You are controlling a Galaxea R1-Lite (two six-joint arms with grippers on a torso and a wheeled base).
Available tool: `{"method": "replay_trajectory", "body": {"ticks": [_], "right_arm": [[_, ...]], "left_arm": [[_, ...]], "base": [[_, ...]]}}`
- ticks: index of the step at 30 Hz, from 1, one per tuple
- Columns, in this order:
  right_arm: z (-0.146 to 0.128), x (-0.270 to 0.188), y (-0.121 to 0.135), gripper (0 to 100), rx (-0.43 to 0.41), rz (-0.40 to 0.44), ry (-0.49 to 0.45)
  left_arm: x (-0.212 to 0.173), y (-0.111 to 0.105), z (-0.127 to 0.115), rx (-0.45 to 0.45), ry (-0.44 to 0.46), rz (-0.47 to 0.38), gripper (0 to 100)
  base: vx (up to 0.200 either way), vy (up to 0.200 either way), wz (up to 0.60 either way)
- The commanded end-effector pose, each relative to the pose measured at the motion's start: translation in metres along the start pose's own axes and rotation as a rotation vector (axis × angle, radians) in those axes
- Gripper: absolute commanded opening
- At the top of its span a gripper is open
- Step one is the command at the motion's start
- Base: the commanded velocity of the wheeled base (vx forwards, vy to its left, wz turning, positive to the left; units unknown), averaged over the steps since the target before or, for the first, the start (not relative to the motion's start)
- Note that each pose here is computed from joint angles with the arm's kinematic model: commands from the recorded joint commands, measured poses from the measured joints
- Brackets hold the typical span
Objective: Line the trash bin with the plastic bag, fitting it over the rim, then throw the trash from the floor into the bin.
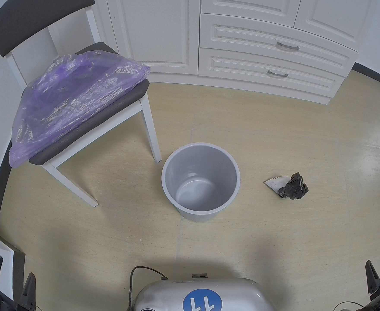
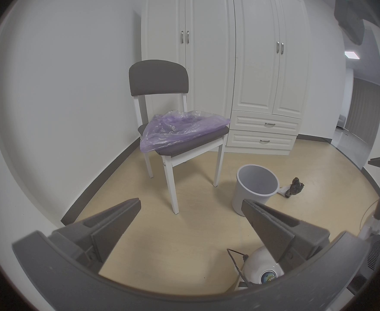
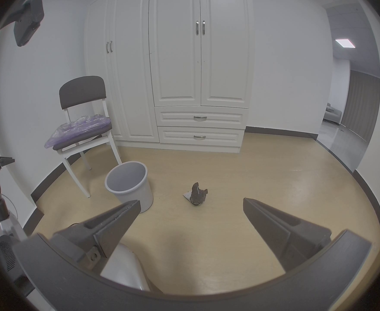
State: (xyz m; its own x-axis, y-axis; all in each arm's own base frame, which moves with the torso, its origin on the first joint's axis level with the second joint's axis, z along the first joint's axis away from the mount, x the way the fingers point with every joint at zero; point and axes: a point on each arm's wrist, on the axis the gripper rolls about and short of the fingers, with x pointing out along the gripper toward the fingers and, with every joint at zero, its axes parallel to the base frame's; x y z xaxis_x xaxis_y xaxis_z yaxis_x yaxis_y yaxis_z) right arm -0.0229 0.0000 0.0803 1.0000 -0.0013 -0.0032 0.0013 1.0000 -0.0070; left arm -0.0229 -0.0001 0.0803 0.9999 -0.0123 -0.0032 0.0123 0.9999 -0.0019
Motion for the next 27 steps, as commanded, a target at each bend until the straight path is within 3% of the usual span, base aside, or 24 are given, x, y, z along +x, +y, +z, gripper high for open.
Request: {"method": "replay_trajectory", "body": {"ticks": [1, 15, 20, 27], "right_arm": [[-0.0053, 0.0001, 0.0002, 100, -0.016, 0.003, 0.001], [-0.0053, 0.0001, 0.0005, 100, -0.05, 0.014, 0.001], [-0.0046, 0.0001, 0.0001, 100, 0.027, 0.003, -0.005], [-0.0045, 0.0001, -0.0003, 100, 0.022, -0.02, -0.006]], "left_arm": [[0.0001, -0.0001, -0.0051, 0.008, 0.0, 0.0, 100], [0.0001, -0.0003, -0.0043, 0.04, -0.008, -0.009, 100], [0.0001, 0.0007, -0.0043, -0.066, -0.009, 0.032, 100], [0.0, 0.0012, -0.004, -0.073, -0.013, 0.059, 100]], "base": [[0.0, 0.0, 0.0], [0.0, 0.0, 0.0], [0.0, 0.0, 0.0], [0.0, 0.0, 0.0]]}}
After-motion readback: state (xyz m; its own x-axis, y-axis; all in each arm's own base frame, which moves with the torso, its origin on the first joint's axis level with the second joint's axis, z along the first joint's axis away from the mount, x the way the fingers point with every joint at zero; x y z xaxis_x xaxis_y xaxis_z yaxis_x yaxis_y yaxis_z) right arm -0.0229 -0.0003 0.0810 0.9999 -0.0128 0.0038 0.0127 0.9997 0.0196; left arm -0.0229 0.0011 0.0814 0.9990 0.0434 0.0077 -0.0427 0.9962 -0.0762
